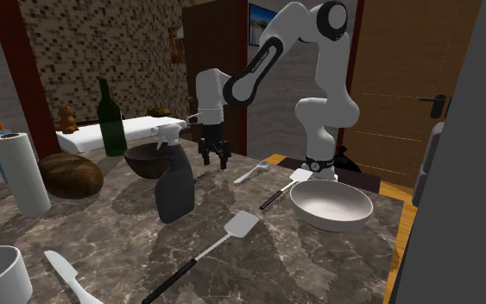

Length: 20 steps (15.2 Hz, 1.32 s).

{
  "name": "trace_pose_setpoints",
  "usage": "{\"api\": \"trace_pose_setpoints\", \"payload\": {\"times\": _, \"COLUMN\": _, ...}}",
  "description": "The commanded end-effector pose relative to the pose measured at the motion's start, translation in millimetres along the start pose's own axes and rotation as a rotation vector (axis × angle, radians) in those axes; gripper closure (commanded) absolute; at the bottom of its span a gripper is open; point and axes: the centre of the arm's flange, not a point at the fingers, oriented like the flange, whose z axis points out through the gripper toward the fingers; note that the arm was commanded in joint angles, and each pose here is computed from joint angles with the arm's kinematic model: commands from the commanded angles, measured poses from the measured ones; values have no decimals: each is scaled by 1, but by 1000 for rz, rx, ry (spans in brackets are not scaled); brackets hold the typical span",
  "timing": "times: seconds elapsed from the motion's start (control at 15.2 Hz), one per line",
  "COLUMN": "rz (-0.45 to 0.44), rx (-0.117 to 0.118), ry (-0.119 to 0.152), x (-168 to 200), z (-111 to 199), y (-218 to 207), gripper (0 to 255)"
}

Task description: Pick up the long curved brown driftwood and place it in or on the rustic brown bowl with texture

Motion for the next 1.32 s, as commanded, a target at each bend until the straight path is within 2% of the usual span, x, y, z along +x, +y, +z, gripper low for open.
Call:
{"api": "trace_pose_setpoints", "payload": {"times": 0.0, "rz": 0, "rx": -1, "ry": 0, "x": 0, "z": 9, "y": 0, "gripper": 0}}
{"api": "trace_pose_setpoints", "payload": {"times": 0.46, "rz": 0, "rx": 0, "ry": 0, "x": 0, "z": 9, "y": 0, "gripper": 0}}
{"api": "trace_pose_setpoints", "payload": {"times": 0.53, "rz": 0, "rx": 0, "ry": 0, "x": 0, "z": 9, "y": 0, "gripper": 255}}
{"api": "trace_pose_setpoints", "payload": {"times": 1.12, "rz": 0, "rx": -1, "ry": 0, "x": 0, "z": 9, "y": 0, "gripper": 255}}
{"api": "trace_pose_setpoints", "payload": {"times": 1.25, "rz": 0, "rx": -1, "ry": 0, "x": 1, "z": -1, "y": -1, "gripper": 255}}
